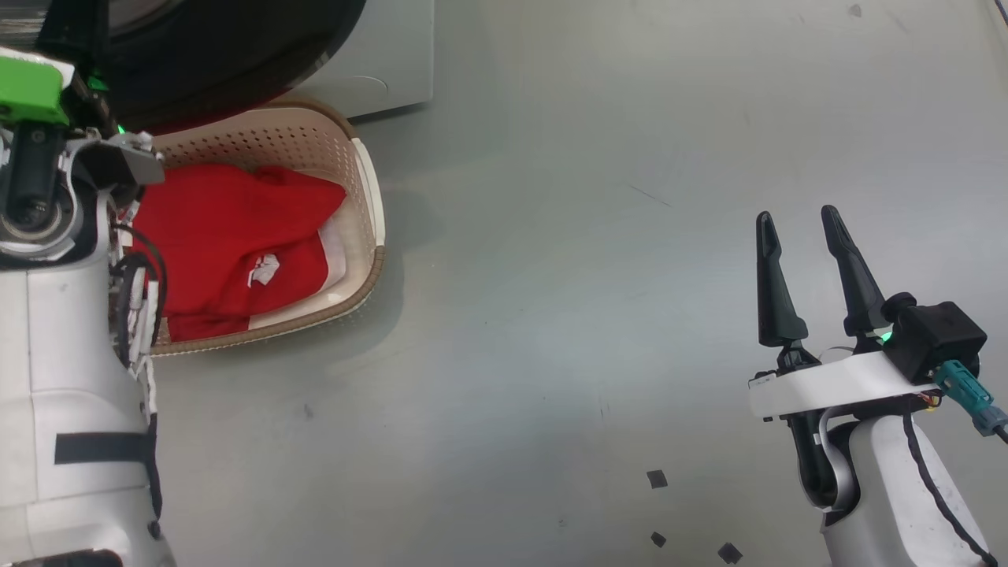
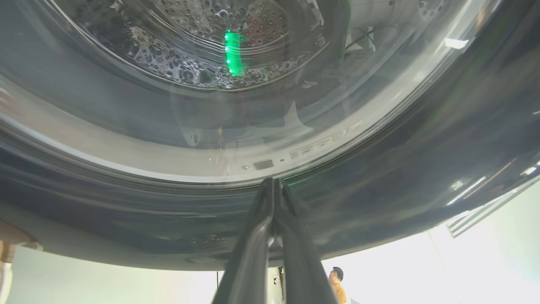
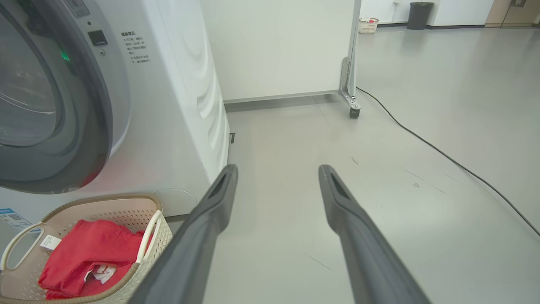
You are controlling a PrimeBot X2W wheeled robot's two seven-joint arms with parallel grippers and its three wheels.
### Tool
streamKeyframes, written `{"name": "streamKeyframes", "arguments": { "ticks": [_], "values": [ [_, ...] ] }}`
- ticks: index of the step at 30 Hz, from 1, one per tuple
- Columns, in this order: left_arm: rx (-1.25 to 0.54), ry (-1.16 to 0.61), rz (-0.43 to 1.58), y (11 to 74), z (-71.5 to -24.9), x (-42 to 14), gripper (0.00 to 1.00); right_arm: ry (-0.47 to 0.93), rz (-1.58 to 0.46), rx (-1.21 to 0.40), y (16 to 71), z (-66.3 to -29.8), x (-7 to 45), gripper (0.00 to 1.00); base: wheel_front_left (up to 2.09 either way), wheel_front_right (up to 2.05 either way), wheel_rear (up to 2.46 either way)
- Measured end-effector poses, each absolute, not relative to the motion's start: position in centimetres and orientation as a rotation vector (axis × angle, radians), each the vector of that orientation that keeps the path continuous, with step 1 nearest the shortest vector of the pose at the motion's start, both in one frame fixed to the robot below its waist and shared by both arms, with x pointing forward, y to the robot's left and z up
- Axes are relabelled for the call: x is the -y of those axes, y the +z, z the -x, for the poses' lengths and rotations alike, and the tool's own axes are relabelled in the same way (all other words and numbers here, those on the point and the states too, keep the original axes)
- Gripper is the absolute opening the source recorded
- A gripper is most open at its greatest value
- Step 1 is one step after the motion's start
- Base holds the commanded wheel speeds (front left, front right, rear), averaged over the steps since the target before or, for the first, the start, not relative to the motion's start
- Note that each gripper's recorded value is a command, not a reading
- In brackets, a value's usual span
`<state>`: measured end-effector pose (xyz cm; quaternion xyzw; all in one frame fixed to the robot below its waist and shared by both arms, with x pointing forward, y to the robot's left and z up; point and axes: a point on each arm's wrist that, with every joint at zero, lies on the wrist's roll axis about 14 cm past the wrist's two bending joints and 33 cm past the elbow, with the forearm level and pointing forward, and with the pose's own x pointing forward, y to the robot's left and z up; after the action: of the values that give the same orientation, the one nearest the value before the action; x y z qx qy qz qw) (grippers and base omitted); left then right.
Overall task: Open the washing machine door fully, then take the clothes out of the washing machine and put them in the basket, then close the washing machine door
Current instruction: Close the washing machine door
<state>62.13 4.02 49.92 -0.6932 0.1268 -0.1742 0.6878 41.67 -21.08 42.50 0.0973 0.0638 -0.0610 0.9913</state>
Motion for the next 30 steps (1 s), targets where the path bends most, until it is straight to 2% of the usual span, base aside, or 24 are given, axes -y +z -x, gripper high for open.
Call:
{"name": "streamKeyframes", "arguments": {
  "ticks": [1,2,4,5,6,17,24,30],
  "values": [
    [-0.283,-0.376,1.550,49.6,-61.8,-4.5,0.00,-0.118,-0.196,-0.125,42.6,-41.8,21.0,1.00,0.00,0.00,0.00],
    [-0.279,-0.366,1.547,49.5,-61.4,-4.9,0.18,-0.113,-0.197,-0.123,42.6,-41.9,20.8,1.00,0.00,0.00,0.00],
    [-0.270,-0.344,1.543,49.3,-60.7,-5.8,0.62,-0.105,-0.197,-0.118,42.8,-42.1,20.6,1.00,0.00,0.00,0.00],
    [-0.261,-0.339,1.548,49.4,-60.3,-6.3,0.89,-0.101,-0.195,-0.116,42.9,-42.1,20.5,1.00,0.00,0.00,0.00],
    [-0.251,-0.326,1.559,49.4,-59.9,-6.7,1.00,-0.097,-0.193,-0.113,42.9,-42.2,20.5,1.00,0.00,0.00,0.00],
    [-0.178,-0.222,1.517,49.5,-54.6,-10.8,1.00,-0.039,-0.187,-0.085,44.3,-41.9,19.0,1.00,0.00,0.00,0.00],
    [-0.103,-0.225,1.490,51.8,-51.0,-12.3,1.00,-0.002,-0.174,-0.072,45.1,-41.1,18.1,1.00,0.00,0.00,0.00],
    [-0.034,-0.214,1.376,53.5,-47.2,-13.4,1.00,0.024,-0.170,-0.052,46.1,-39.9,17.4,1.00,0.00,0.00,0.00]
  ]
}}
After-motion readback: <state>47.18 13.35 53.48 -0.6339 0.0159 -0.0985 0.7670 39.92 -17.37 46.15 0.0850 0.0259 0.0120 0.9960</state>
